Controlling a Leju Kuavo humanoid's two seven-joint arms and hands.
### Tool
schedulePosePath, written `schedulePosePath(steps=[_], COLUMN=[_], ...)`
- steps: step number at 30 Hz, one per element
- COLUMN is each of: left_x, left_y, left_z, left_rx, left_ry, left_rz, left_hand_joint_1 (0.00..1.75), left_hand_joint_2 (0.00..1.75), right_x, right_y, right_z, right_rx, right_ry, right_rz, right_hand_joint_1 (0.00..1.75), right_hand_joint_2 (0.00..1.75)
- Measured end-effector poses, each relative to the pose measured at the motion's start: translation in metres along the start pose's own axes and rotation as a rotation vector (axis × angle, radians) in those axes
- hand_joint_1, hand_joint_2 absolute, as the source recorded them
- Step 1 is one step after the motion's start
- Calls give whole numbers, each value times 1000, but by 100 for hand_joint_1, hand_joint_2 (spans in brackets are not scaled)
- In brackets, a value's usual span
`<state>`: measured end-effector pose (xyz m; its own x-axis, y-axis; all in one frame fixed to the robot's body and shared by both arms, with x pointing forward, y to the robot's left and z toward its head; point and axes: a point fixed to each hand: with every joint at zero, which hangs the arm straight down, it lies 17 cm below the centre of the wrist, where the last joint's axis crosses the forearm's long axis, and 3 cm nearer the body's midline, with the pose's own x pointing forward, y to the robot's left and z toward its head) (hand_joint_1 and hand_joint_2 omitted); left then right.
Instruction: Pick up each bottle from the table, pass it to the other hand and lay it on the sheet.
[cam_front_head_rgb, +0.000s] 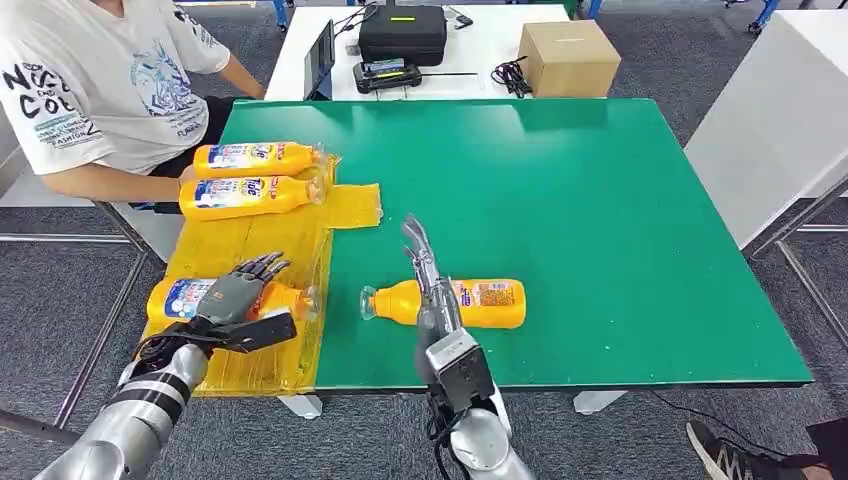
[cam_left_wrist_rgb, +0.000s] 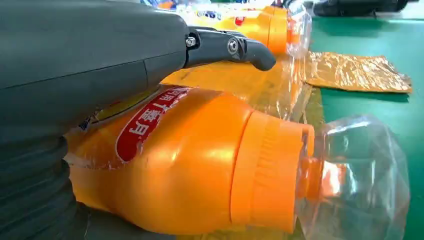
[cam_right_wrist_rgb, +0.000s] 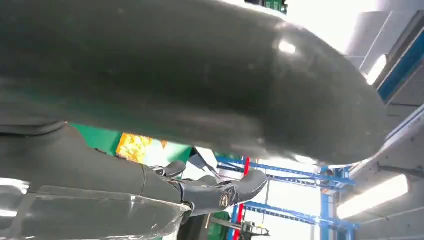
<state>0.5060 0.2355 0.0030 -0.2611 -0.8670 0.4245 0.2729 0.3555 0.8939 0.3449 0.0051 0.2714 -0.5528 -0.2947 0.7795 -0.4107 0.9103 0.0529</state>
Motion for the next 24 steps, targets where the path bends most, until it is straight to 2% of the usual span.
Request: schedulePosePath(steps=[3,9,14,19,24], left_x=[-3,7,14,19,26], left_y=[-6,-16,-18,-16,10], left_z=[4,15,37,45,31], left_rx=[-50,-130,-164,-116,108], left_ry=[-6,-62,-131,-154,-141], left_rz=[77,367,610,698,672], left_hand_joint_1=[0,0,0,0,0], left_hand_joint_2=[0,0,0,0,0], right_x=[-4,-13,-20,-25,-27], right_y=[-1,1,4,6,1], right_z=[1,2,2,2,2], right_rx=[-3,4,14,18,-2], right_ry=[12,36,53,60,62], right_rz=[-4,-20,-39,-41,-6], right_hand_joint_1=[0,0,0,0,0], right_hand_joint_2=[0,0,0,0,0])
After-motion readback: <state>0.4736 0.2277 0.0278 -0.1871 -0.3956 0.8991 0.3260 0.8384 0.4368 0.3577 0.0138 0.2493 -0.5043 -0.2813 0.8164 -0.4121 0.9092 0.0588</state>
